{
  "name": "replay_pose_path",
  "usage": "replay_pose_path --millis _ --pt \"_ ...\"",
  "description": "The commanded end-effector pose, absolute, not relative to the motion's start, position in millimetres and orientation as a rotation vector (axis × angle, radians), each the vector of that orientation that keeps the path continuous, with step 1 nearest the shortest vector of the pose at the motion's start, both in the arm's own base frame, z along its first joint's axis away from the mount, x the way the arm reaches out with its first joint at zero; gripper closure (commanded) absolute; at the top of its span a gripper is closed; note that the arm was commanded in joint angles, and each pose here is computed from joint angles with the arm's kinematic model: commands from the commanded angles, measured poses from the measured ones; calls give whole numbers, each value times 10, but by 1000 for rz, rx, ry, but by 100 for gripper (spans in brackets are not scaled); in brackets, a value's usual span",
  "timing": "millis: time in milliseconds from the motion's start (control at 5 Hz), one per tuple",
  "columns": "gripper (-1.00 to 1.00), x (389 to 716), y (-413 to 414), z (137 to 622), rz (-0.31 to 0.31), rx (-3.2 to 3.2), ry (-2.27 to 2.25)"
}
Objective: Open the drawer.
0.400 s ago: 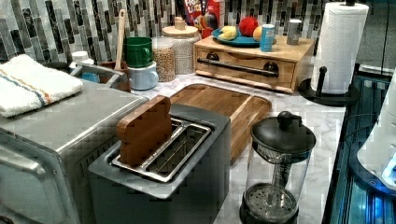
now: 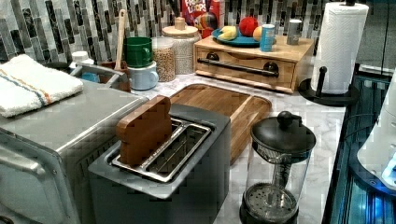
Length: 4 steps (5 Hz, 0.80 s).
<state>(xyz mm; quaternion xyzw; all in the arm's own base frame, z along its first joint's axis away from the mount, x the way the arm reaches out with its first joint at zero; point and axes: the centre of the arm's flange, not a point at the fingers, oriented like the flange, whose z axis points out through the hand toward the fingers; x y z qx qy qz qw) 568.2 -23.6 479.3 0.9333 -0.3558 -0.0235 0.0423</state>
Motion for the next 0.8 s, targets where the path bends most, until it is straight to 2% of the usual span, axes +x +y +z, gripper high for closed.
replay_pose_path --millis 200,400,600,800 --pt "-100 5582 -423 4368 -77 2932 -868" --pt "-100 5509 -650 4173 -54 2986 -663" --pt "-100 5584 -995 4356 -59 2991 -518" --pt "-100 5607 -1296 4287 -65 3014 -341"
